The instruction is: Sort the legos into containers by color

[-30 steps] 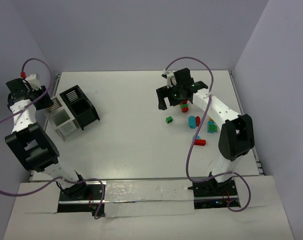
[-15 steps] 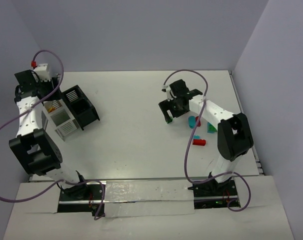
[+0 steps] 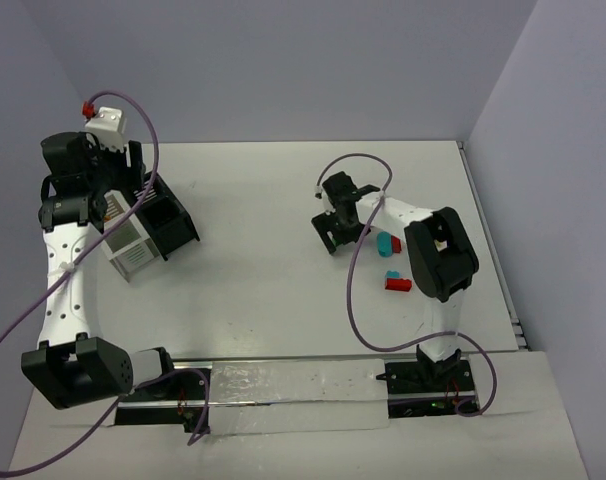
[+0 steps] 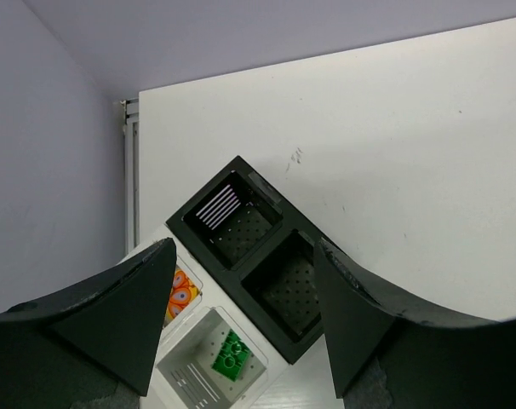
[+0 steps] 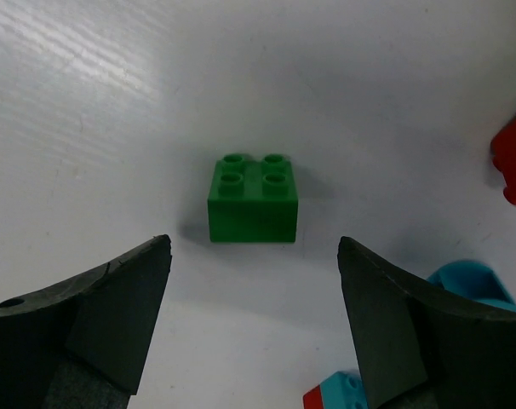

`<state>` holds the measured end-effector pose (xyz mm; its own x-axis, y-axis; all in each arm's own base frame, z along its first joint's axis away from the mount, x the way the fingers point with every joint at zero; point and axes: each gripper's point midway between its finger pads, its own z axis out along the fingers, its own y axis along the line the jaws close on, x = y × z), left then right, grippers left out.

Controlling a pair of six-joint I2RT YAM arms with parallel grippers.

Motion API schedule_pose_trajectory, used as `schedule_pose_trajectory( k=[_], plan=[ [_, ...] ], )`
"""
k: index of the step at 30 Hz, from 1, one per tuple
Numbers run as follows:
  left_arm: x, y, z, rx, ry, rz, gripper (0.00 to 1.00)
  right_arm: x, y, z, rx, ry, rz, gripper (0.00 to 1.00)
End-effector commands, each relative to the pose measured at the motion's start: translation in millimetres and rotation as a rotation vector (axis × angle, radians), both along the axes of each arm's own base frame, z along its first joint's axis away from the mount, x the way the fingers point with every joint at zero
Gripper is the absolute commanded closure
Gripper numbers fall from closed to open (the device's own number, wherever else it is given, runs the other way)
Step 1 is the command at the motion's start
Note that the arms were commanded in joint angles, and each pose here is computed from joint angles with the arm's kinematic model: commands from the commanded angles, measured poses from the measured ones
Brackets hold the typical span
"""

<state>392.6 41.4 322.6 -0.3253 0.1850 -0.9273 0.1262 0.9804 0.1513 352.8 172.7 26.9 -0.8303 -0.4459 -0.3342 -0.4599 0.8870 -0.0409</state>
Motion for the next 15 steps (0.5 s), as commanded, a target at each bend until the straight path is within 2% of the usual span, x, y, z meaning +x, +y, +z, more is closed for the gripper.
schedule_pose_trajectory(
  k=[1, 8, 9, 13, 14, 15],
  plan=[
    [-9.9, -18.3, 1.1, -0.042, -0.002, -0.055, 0.25, 29.5, 12.1, 5.8, 0.02, -0.072, -0.007, 0.2],
    [-21.8, -33.1, -11.2, -0.088, 0.022, -0.095, 0.25, 40.1, 16.8, -1.6, 0.018, -0.071, 0.005, 0.28],
    [-23.3, -34.1, -13.2, -0.091, 0.025, -0.097, 0.26, 41.7, 17.6, -2.3, 0.018, -0.071, 0.005, 0.32],
    [-28.5, -39.5, -20.0, -0.112, 0.04, -0.113, 0.26, 43.8, 18.7, 0.1, 0.023, -0.074, 0.008, 0.51],
    [-30.0, -41.0, -22.0, -0.119, 0.044, -0.118, 0.26, 42.6, 18.8, 1.8, 0.026, -0.073, 0.009, 0.58],
    [-32.3, -43.7, -25.8, -0.134, 0.054, -0.125, 0.27, 40.7, 19.3, 4.5, 0.033, -0.072, 0.01, 0.71]
  ],
)
